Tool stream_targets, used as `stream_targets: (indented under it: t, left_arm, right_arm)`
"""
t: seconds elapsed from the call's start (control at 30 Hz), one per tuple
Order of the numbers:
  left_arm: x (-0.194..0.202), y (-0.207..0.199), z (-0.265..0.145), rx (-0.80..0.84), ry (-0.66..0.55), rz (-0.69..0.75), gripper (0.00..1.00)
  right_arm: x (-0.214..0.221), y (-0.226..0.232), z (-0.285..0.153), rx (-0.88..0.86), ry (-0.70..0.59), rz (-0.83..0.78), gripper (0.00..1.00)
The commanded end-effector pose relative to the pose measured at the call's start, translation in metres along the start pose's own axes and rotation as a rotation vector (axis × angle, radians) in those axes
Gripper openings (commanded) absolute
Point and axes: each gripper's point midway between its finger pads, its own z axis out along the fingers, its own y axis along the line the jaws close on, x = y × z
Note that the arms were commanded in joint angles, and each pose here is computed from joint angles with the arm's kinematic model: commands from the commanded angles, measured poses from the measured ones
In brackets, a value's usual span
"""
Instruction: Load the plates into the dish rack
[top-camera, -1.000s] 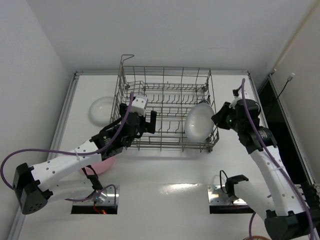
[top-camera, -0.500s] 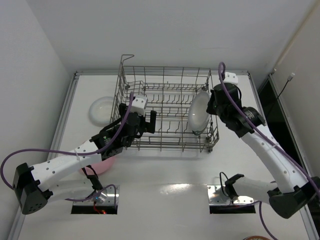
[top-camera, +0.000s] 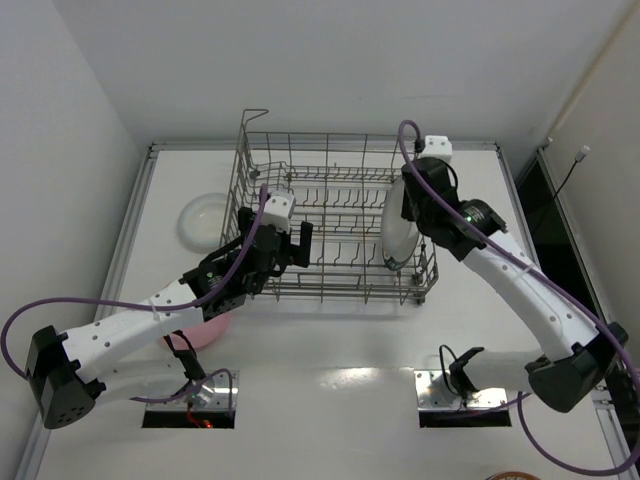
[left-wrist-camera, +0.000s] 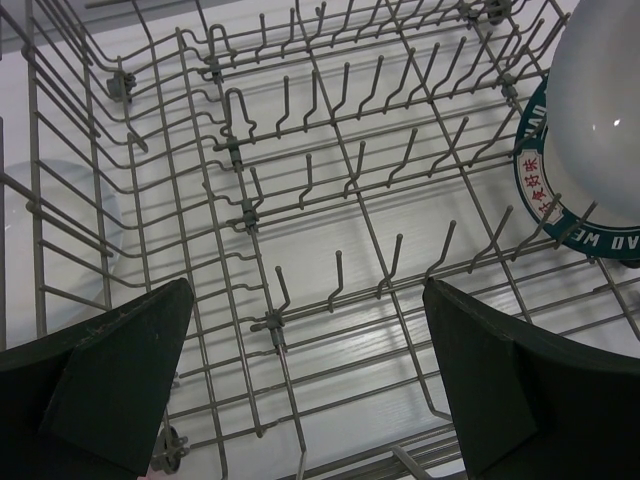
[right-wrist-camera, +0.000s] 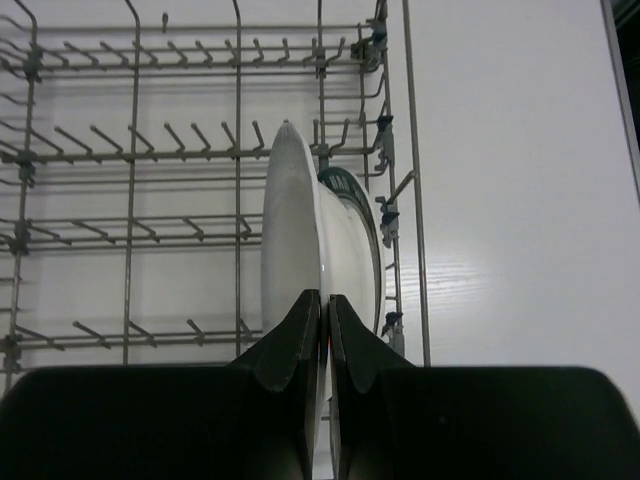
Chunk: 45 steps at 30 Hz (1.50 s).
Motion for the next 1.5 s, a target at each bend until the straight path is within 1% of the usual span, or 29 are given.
stream_targets:
  t: [0.0, 0.13, 0.27, 0.43, 0.5, 0.67, 0.7, 0.77, 0.83, 0.87, 0.9, 0.93, 0.97, 1.0, 1.03, 1.07, 1.1, 1.13, 1.2, 1.27, 1.3, 1.33, 1.37, 1.4, 1.43, 1.47]
  left_arm:
    - [-0.008, -0.003, -0.003, 0.008, -0.032, -0.024, 1.0]
    - [-0.008, -0.003, -0.003, 0.008, -0.032, -0.024, 1.0]
    - [-0.008, -0.002, -0.003, -0.001, -0.034, -0.024, 1.0]
    - [-0.008, -0.002, -0.003, -0.001, -0.034, -0.024, 1.0]
    - [-0.008, -0.002, -0.003, -0.001, -0.034, -0.024, 1.0]
    - [-0.009, 0.0, -0.003, -0.012, -0.036, -0.024, 1.0]
    - [-0.009, 0.002, -0.003, -0.022, -0.039, -0.024, 1.0]
    - [-0.008, 0.004, -0.003, -0.034, -0.034, -0.028, 1.0]
    - [-0.007, 0.01, -0.003, -0.068, -0.033, -0.033, 1.0]
    - [-0.005, 0.01, -0.003, -0.069, -0.026, -0.039, 1.0]
    - [-0.003, 0.012, -0.002, -0.089, -0.025, -0.048, 1.0]
    - [-0.002, 0.017, -0.002, -0.118, -0.023, -0.05, 1.0]
    - [-0.003, 0.02, -0.003, -0.136, -0.024, -0.068, 1.0]
    - [-0.001, 0.023, -0.004, -0.155, -0.02, -0.075, 1.0]
    - [-0.012, 0.029, -0.006, -0.194, -0.042, -0.099, 1.0]
    - [-0.008, 0.035, -0.01, -0.223, -0.02, -0.097, 1.0]
    - [-0.009, 0.036, -0.011, -0.241, -0.02, -0.138, 1.0]
    - [-0.009, 0.038, -0.015, -0.242, -0.02, -0.152, 1.0]
    - [-0.023, 0.053, -0.023, -0.267, -0.065, -0.208, 1.0]
    - [-0.038, 0.07, -0.03, -0.318, -0.113, -0.243, 1.0]
    - [-0.048, 0.085, -0.032, -0.367, -0.141, -0.266, 1.0]
    - [-0.054, 0.095, -0.035, -0.405, -0.154, -0.276, 1.0]
    - [-0.064, 0.105, -0.036, -0.445, -0.15, -0.274, 1.0]
    - [-0.065, 0.125, -0.034, -0.513, -0.134, -0.273, 1.0]
    - [-0.058, 0.13, -0.023, -0.543, -0.088, -0.271, 1.0]
    - [-0.055, 0.132, -0.017, -0.539, -0.052, -0.279, 1.0]
  right_arm:
    - [-0.02, 0.013, 0.005, -0.023, -0.093, 0.008, 0.0]
    - [-0.013, 0.028, 0.008, -0.055, -0.08, -0.035, 0.0]
    - [0.002, 0.033, 0.019, -0.007, -0.047, -0.085, 0.0]
    - [0.022, 0.058, 0.028, -0.024, 0.007, -0.169, 0.0]
    - [0.029, 0.063, 0.035, -0.003, 0.019, -0.186, 0.0]
    - [0.039, 0.061, 0.039, 0.033, 0.046, -0.157, 0.0]
    - [0.041, 0.059, 0.039, 0.038, 0.057, -0.167, 0.01]
    - [0.043, 0.058, 0.038, 0.041, 0.064, -0.163, 0.08]
    - [0.043, 0.061, 0.037, 0.026, 0.073, -0.153, 0.22]
    - [0.043, 0.061, 0.037, 0.026, 0.073, -0.153, 0.38]
    - [0.039, 0.059, 0.033, 0.021, 0.062, -0.143, 0.44]
    - [0.038, 0.058, 0.03, 0.021, 0.063, -0.133, 0.47]
    - [0.028, 0.058, 0.022, 0.0, 0.041, -0.098, 0.52]
    - [0.024, 0.058, 0.017, -0.014, 0.032, -0.086, 0.53]
    - [0.02, 0.059, 0.012, -0.043, 0.028, -0.074, 0.53]
    - [0.014, 0.06, 0.006, -0.066, 0.012, -0.055, 0.56]
    - [0.008, 0.061, 0.0, -0.09, -0.004, -0.036, 0.57]
    - [-0.003, 0.057, -0.012, -0.114, -0.034, -0.009, 0.57]
    - [-0.012, 0.058, -0.025, -0.169, -0.065, 0.036, 0.61]
    - [-0.017, 0.051, -0.044, -0.222, -0.108, 0.076, 0.61]
    - [-0.022, 0.053, -0.051, -0.262, -0.133, 0.1, 0.62]
    - [-0.018, 0.051, -0.054, -0.276, -0.137, 0.104, 0.62]
    - [-0.024, 0.045, -0.066, -0.301, -0.163, 0.125, 0.62]
    - [-0.029, 0.044, -0.073, -0.322, -0.181, 0.139, 0.62]
    - [-0.029, 0.041, -0.076, -0.324, -0.189, 0.133, 0.63]
    - [-0.029, 0.038, -0.079, -0.325, -0.191, 0.135, 0.63]
